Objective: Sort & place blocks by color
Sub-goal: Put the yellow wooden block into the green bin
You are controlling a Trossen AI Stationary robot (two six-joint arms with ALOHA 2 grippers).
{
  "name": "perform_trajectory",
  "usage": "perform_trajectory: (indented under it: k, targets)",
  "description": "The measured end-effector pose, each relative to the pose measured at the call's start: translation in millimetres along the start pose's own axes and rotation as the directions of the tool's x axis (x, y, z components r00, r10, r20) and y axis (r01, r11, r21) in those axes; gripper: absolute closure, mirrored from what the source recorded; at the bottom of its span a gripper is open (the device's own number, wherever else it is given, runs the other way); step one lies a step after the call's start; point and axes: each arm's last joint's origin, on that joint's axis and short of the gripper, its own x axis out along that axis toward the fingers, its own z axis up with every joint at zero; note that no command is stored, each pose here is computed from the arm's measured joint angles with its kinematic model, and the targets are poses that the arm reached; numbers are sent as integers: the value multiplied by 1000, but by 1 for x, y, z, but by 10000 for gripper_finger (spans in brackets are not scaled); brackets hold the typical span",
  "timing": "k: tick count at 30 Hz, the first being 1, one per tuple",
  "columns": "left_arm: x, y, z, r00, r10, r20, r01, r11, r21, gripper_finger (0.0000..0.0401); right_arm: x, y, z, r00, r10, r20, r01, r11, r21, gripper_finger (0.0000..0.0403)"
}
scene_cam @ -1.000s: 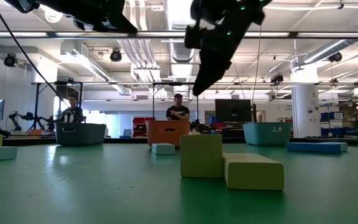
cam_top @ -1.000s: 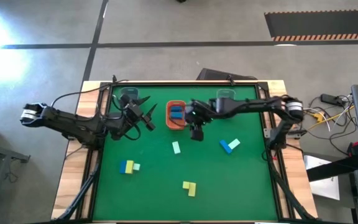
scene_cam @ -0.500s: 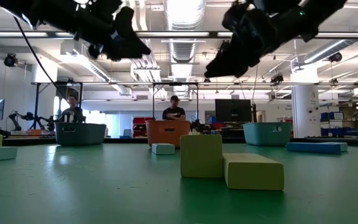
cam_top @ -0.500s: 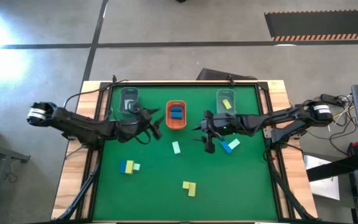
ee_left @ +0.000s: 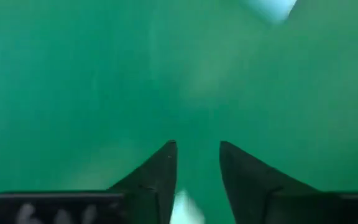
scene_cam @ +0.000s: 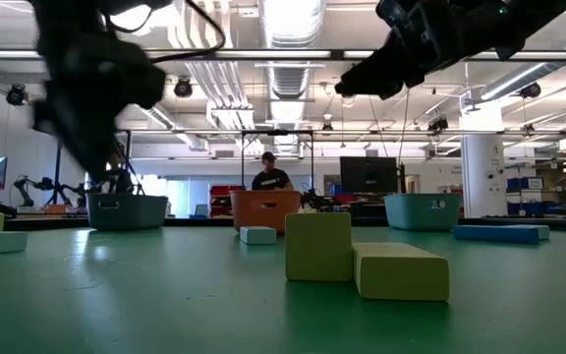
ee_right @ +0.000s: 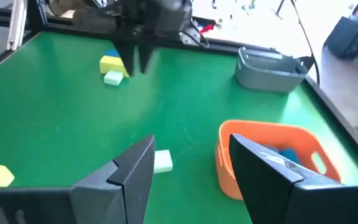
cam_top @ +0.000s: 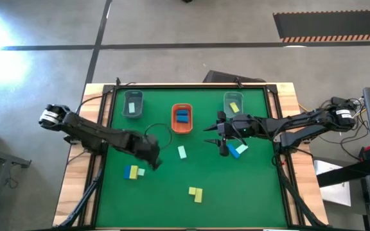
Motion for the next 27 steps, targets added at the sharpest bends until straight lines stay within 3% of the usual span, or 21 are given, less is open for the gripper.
perform_trajectory:
  k: [3,10,19,27]
  targets:
    - [1,-6,-15,990,81,-113,-86,996,-36,340,-1,0,2,1000,-2,15,3,999,-36,207]
    - [3,-25,-37,972,66,-224,-85,994,-75,397,-1,-1,1,1000,-4,12,5,997,-78,207]
    - [10,-26,-51,937,69,-344,-113,987,-110,396,-1,-1,0,1000,-3,4,3,997,-79,207]
    - [10,-26,-53,936,70,-346,-115,987,-114,396,-1,-1,0,1000,-3,3,3,996,-88,207]
